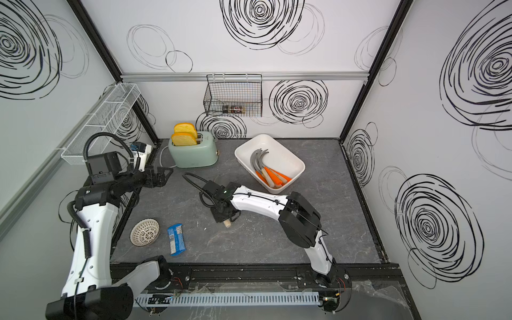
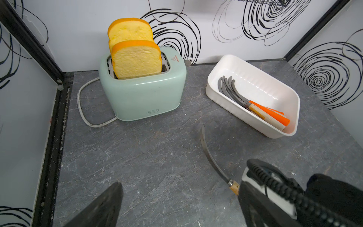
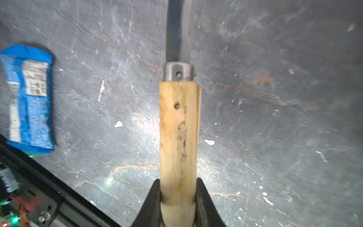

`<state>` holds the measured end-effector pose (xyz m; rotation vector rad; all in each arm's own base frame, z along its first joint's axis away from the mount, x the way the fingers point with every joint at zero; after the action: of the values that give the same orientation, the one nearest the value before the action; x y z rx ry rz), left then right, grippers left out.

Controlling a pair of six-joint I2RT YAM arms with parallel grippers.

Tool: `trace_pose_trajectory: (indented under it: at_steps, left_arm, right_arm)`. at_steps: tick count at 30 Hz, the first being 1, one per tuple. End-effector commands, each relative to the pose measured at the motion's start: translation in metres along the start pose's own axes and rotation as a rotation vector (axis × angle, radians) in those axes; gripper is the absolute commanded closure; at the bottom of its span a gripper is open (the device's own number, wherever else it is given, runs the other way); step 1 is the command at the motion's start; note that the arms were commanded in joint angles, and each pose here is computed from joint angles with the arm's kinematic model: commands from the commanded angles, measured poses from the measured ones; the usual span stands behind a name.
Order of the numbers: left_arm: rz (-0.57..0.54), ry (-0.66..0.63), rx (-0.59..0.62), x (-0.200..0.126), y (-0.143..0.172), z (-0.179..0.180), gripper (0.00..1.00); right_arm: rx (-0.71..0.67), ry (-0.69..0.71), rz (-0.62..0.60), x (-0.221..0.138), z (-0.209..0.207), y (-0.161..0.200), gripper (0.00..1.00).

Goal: Put small sickles into storage boxes
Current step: Pick up the sickle at the center of the board.

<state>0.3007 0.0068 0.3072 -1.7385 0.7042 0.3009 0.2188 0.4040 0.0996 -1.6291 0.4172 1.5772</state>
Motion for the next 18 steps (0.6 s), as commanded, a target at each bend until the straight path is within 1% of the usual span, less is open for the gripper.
trace_pose_trajectory:
  at_steps: [1, 12, 18]
  left_arm:
    - [0.004, 0.019, 0.039, -0.002, 0.005, -0.007, 0.04]
    - [0.022, 0.028, 0.052, 0.002, 0.011, -0.014, 0.04]
    - [0.041, 0.032, 0.062, 0.005, 0.016, -0.02, 0.04]
  right_arm:
    - [0.004, -0.004, -0.032, -0.022, -0.012, -0.005, 1.0]
    - [0.054, 0.002, -0.074, -0.048, -0.049, -0.013, 1.0]
    - [0.092, 0.004, -0.12, -0.071, -0.076, -0.02, 1.0]
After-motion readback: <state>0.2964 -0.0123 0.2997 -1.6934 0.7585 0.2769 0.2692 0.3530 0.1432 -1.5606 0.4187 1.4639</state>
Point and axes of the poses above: each gripper's point midway between its finger pads, its own x axis out along the fingers, its own z axis along the line the jaws close on, y = z × x, the point moved 1 cm from there along -x, back along the fingers, and after that the axes turned 9 degrees about -x, right-handed, at the moved point
